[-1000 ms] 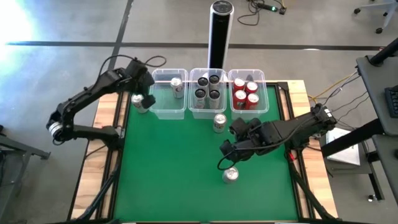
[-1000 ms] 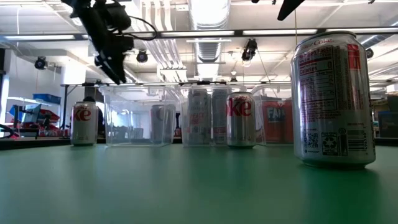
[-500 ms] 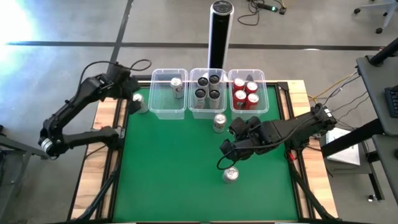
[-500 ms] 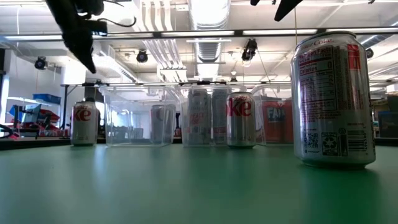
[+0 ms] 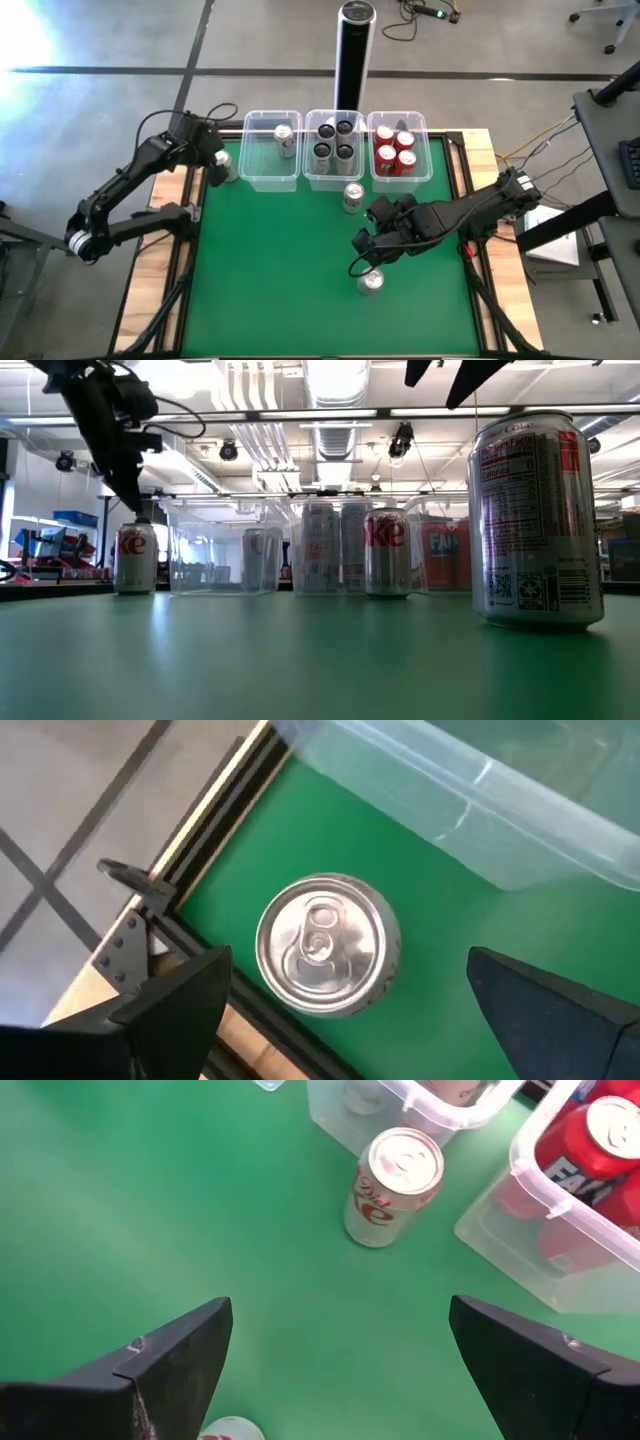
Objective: Sort soda cans
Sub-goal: Put the silver soda can into the left transparent bin
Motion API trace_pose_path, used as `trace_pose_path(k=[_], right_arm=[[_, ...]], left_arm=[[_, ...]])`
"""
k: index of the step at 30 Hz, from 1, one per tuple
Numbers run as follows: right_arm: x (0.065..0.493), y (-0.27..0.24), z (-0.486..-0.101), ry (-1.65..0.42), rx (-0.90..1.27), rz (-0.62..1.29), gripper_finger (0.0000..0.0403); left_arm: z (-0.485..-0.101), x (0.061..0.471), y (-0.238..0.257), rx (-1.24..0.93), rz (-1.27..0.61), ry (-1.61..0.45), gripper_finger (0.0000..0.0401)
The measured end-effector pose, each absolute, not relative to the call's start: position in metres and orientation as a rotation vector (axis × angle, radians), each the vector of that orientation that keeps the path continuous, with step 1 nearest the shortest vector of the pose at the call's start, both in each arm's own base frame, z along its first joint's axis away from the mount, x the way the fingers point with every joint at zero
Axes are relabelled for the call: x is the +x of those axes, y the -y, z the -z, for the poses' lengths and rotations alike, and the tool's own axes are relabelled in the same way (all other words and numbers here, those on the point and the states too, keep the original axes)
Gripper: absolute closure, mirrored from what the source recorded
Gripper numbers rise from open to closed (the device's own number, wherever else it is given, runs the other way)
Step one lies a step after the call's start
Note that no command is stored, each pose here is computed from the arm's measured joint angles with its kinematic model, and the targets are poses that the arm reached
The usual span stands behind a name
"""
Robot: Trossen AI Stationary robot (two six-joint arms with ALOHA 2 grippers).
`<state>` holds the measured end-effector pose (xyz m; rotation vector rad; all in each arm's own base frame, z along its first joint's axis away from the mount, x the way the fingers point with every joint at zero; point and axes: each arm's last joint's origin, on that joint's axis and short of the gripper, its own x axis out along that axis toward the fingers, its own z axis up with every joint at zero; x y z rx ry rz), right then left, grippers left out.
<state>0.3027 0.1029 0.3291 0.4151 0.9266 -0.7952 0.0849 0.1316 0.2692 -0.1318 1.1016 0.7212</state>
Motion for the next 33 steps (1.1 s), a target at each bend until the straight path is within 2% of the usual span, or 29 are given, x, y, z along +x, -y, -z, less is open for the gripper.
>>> trace_pose_path(k=[11, 26, 33], right_arm=[[0.305, -0.103, -0.327, -0.907, 0.448, 0.801, 0.0035], [0.307, -0.104, -0.327, -0.891, 0.466, 0.793, 0.0035], [0.308, -0.106, -0.328, -0.877, 0.478, 0.778, 0.0035]], left_arm=[[-0.272, 0.090, -0.141, -0.262, -0.883, -0.933, 0.0014], [-0.286, 0.102, -0.159, -0.423, -0.817, -1.164, 0.0014], [-0.290, 0.112, -0.173, -0.568, -0.915, -1.145, 0.0014]])
